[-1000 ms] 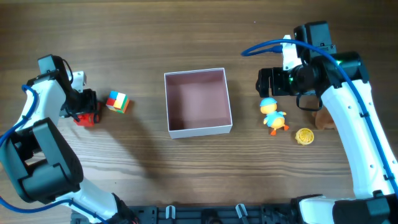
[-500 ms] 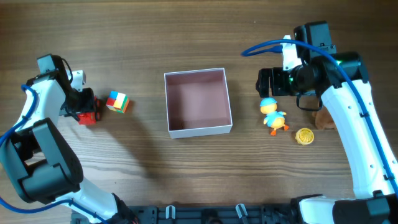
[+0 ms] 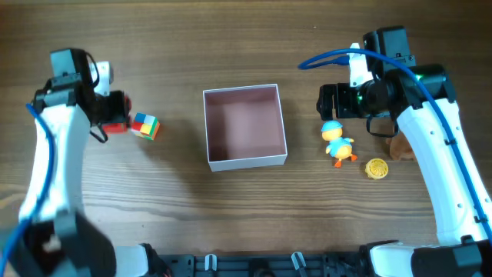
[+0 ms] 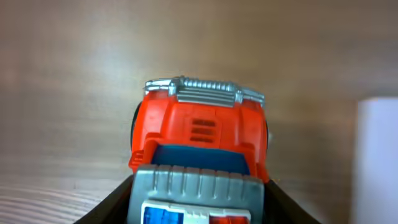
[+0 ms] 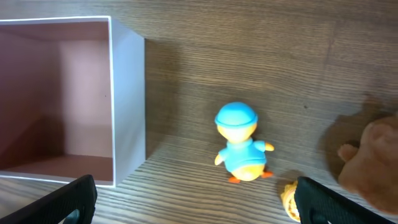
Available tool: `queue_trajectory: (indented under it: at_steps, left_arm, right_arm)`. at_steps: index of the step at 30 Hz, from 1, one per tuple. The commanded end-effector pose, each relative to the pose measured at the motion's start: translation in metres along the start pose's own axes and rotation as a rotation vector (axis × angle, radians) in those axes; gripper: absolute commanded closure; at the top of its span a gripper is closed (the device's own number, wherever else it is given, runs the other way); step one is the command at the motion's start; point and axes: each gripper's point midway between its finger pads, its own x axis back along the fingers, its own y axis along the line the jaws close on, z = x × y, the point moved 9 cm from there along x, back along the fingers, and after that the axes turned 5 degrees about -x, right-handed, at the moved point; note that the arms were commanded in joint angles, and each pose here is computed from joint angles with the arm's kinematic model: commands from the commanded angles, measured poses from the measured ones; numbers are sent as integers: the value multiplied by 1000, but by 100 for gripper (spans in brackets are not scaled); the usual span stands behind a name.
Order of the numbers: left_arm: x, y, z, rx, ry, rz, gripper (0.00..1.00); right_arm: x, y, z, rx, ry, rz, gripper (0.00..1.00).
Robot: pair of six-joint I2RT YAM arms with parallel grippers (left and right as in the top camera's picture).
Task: Pack container
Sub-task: 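Carry the red truck into the box and release it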
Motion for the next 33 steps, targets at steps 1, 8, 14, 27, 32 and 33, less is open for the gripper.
queue_trajectory:
  at_steps: [1,8,14,27,32,33]
  left_arm:
    - [79,-40,-10,39,-246,103,96]
    - [119,-145,7,-103,-316,347,96]
    - [73,-206,-1,-148,-238,375,96]
    - [-57,-229,6,-157,27,190,96]
    - [-76,-231,4,-157,16,150,96]
    - [-76,-230,3,-156,10,140,96]
  right_arm:
    - [17,-9,-5,-65,-102,111,0]
    - [94,-44,11,-326,-395,160,0]
    - [96,-74,32,-416,-302,223,0]
    - [91,-72,30,-401,-279,186,0]
    - [91,-72,30,-401,-278,186,0]
    - [91,-72,30,-401,-277,187,0]
